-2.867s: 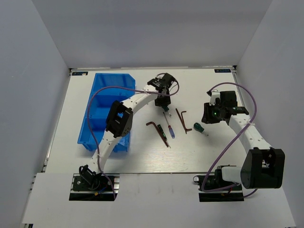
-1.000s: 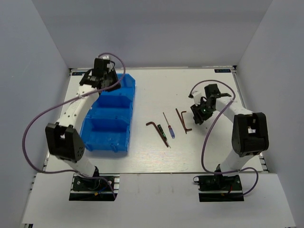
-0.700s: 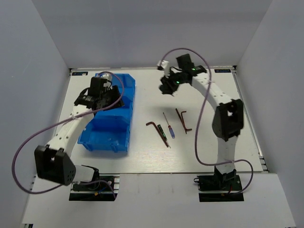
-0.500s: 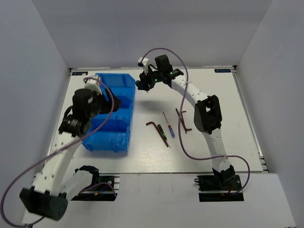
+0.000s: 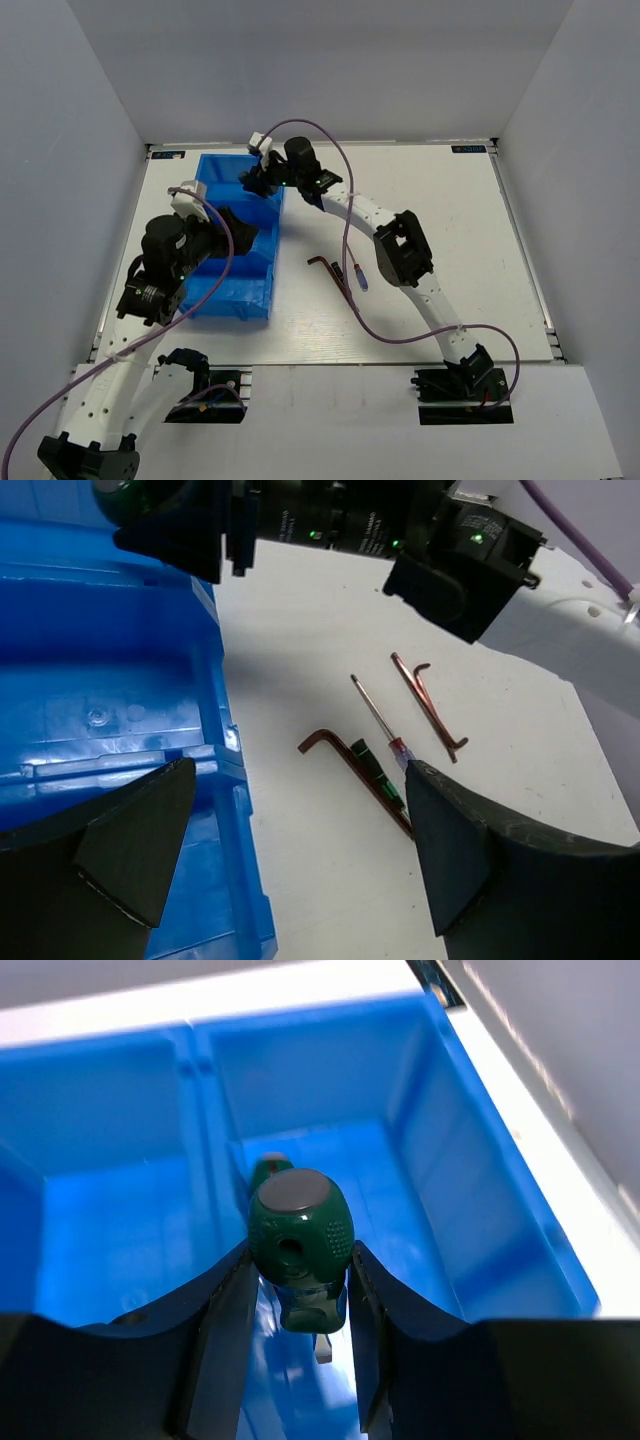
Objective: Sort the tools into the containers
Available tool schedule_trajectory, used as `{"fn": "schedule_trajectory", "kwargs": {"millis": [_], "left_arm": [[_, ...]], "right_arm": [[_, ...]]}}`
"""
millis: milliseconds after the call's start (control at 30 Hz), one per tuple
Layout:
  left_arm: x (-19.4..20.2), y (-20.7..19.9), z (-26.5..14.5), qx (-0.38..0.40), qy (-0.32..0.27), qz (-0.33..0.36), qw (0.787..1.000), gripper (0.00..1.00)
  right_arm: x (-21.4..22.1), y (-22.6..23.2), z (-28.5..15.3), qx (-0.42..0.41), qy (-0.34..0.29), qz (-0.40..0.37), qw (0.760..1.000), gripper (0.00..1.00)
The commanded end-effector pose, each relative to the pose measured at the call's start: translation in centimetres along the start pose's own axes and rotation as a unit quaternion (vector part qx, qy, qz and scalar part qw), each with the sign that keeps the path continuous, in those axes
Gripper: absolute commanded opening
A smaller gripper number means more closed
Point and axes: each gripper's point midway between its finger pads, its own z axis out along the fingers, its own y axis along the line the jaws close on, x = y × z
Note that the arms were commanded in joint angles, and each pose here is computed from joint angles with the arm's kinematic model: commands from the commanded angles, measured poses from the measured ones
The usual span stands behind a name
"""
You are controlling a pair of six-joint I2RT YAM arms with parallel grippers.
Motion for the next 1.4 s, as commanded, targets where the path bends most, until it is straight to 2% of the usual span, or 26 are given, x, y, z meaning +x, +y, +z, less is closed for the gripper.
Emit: {"fn": "schedule_trajectory", "kwargs": {"millis": [0, 33, 67, 100, 133, 200, 233, 333, 367, 433, 467, 500, 533, 567, 633, 700, 733, 767, 800, 867, 900, 933, 1100, 1200, 1267, 1367], "left_arm": [[-0.1, -0.7, -0.2, 0.023, -0.010, -0.006, 1.000, 0.95], [1.1, -0.9, 0.1, 0.035, 0.005, -0.016, 0.999, 0.73], [1.4, -0.9, 0.3, 0.042, 0.006, -0.022, 0.999, 0.62], [1.8, -1.0, 1.2, 0.053, 0.013, -0.034, 0.998, 0.53], [2.8, -1.2, 1.8, 0.063, 0.029, -0.043, 0.997, 0.28], [4.1, -1.8, 3.0, 0.089, 0.061, -0.066, 0.992, 0.01], [5.5, -2.0, 4.1, 0.096, 0.094, -0.077, 0.988, 0.00], [5.7, -3.0, 5.7, 0.119, 0.119, -0.091, 0.982, 0.06], [5.4, -3.4, 6.1, 0.122, 0.122, -0.090, 0.981, 0.20], [4.1, -4.2, 6.7, 0.127, 0.123, -0.083, 0.981, 0.25], [4.1, -4.7, 7.1, 0.133, 0.130, -0.071, 0.980, 0.33], [4.9, -4.5, 8.3, 0.127, 0.152, -0.072, 0.978, 0.35], [4.5, -5.8, 8.6, 0.134, 0.166, -0.070, 0.974, 0.37], [5.0, -6.1, 9.1, 0.135, 0.185, -0.059, 0.972, 0.40], [6.6, -6.8, 11.2, 0.124, 0.231, -0.055, 0.964, 0.40], [9.4, -8.4, 11.6, 0.110, 0.282, -0.051, 0.952, 0.46], [9.3, -8.6, 12.4, 0.084, 0.280, -0.046, 0.955, 0.47], [12.6, -8.5, 12.3, 0.046, 0.334, -0.047, 0.940, 0.47], [13.4, -8.6, 12.3, 0.010, 0.347, -0.071, 0.935, 0.53], [15.1, -8.8, 11.8, -0.056, 0.364, -0.076, 0.927, 0.56], [15.4, -9.3, 12.0, -0.082, 0.358, -0.105, 0.924, 0.59], [16.0, -9.3, 12.2, -0.100, 0.355, -0.114, 0.923, 0.63], [17.2, -12.1, 13.4, -0.138, 0.344, -0.158, 0.915, 0.67], [19.7, -11.5, 14.3, -0.202, 0.380, -0.140, 0.892, 0.61], [21.8, -10.3, 14.9, -0.237, 0.397, -0.136, 0.876, 0.49], [23.4, -9.6, 14.7, -0.254, 0.402, -0.135, 0.869, 0.30]], "right_arm": [[-4.0, -0.8, 0.4, 0.028, -0.063, -0.047, 0.996, 0.10], [-3.6, -0.7, 0.4, 0.027, -0.059, -0.045, 0.997, 0.46], [-3.7, -0.7, 0.4, 0.027, -0.060, -0.045, 0.997, 0.59], [-3.7, -1.0, 0.2, 0.032, -0.058, -0.044, 0.997, 0.68], [-3.5, -1.3, -0.1, 0.038, -0.057, -0.041, 0.997, 0.77], [-4.7, -2.2, -1.2, 0.056, -0.062, -0.041, 0.996, 0.77], [-5.0, -2.8, -1.7, 0.071, -0.062, -0.039, 0.995, 0.77], [-8.6, -6.0, -6.1, 0.138, -0.072, -0.009, 0.988, 0.68], [-10.2, -6.3, -7.7, 0.152, -0.075, 0.005, 0.986, 0.63], [-9.1, -8.1, -11.2, 0.180, -0.045, 0.035, 0.982, 0.53], [-9.1, -7.9, -13.0, 0.187, -0.029, 0.047, 0.981, 0.47], [-8.0, -8.4, -14.6, 0.200, -0.005, 0.062, 0.978, 0.27], [-8.0, -8.7, -16.8, 0.216, 0.006, 0.065, 0.974, 0.16], [-5.6, -7.8, -19.1, 0.219, 0.063, 0.088, 0.970, 0.00], [-5.1, -7.0, -22.1, 0.223, 0.096, 0.096, 0.965, 0.00], [-0.3, -4.7, -25.6, 0.231, 0.190, 0.141, 0.944, 0.00], [1.0, -3.5, -26.9, 0.225, 0.213, 0.152, 0.939, 0.00], [2.8, -2.3, -29.4, 0.229, 0.245, 0.178, 0.925, 0.00], [3.9, -1.3, -30.4, 0.227, 0.264, 0.193, 0.917, 0.00], [6.4, 1.4, -33.5, 0.225, 0.284, 0.225, 0.905, 0.35], [8.3, 2.5, -34.7, 0.226, 0.301, 0.239, 0.895, 0.44], [7.6, 2.9, -35.6, 0.233, 0.290, 0.235, 0.898, 0.49], [9.2, 6.1, -39.6, 0.254, 0.286, 0.269, 0.884, 0.49], [9.7, 6.9, -40.9, 0.267, 0.278, 0.286, 0.877, 0.49], [9.9, 7.1, -41.4, 0.274, 0.272, 0.293, 0.875, 0.49], [9.7, 7.2, -42.2, 0.285, 0.257, 0.296, 0.875, 0.48]]}}
